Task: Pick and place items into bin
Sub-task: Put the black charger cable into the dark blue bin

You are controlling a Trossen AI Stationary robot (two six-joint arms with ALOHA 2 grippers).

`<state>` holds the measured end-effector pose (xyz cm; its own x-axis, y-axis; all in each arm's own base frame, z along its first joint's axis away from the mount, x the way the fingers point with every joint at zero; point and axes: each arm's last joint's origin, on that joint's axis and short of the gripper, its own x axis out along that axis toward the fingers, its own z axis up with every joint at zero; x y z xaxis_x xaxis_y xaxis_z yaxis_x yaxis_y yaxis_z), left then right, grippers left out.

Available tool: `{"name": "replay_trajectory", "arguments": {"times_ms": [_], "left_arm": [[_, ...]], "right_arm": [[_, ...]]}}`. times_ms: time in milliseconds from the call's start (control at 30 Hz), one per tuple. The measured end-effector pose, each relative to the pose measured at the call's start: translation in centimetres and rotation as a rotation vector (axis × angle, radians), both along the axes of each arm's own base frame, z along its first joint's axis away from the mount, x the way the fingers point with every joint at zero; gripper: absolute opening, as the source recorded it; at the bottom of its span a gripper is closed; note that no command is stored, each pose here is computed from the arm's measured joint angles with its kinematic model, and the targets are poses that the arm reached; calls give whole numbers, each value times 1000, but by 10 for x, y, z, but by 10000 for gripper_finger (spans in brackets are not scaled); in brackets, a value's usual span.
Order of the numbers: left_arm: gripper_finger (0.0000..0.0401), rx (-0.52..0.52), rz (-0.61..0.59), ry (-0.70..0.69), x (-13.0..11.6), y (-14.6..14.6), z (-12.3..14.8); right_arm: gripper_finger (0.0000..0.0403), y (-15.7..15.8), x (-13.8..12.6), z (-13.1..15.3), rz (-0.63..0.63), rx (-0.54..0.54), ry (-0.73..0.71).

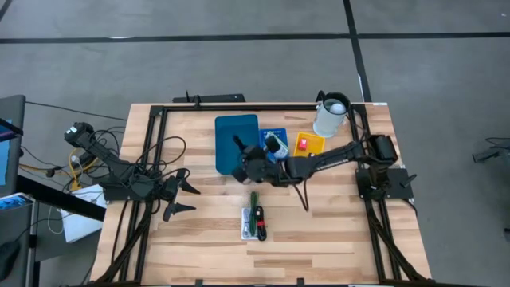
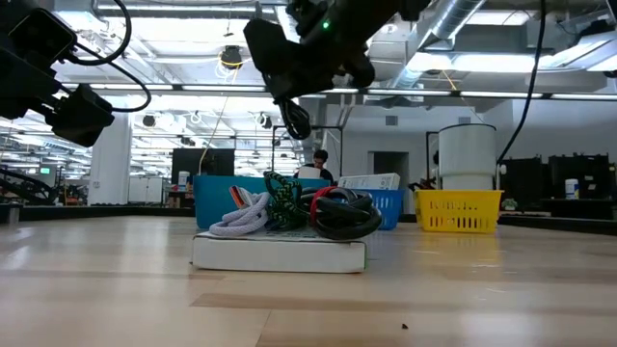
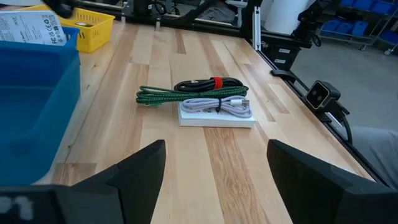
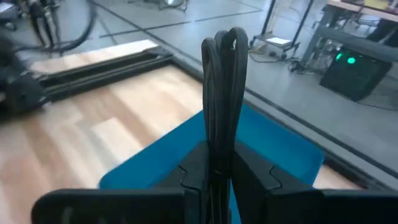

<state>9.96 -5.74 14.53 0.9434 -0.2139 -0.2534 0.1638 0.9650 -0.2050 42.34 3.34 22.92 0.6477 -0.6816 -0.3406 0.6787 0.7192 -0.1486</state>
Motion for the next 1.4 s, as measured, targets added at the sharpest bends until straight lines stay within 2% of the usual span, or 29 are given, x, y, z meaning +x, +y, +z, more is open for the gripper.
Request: {"name": "replay_trajectory", "arguments": {"times_ms": [333,567,1033,1167,1233,1300,1400], "left_arm": [[270,1,0,0,0,0,0],[270,0,0,0,0,0,0],[270,0,0,0,0,0,0],[270,0,0,0,0,0,0],[270,1,0,1,0,0,0],[270,1,0,0,0,0,0],[270,0,-1,0,0,0,0]], "right_arm": [[47,-44,4,1,-42,49,-34],[51,-48,5,4,-50,50,-65],[108,-48,5,2,-52,51,-57],[116,-48,10,-16,-53,50,-15],[119,-48,19,-28,-53,51,-39],[121,-49,20,-47,-60,53,10],[123,-50,28,-73,-71,75,-2]]}}
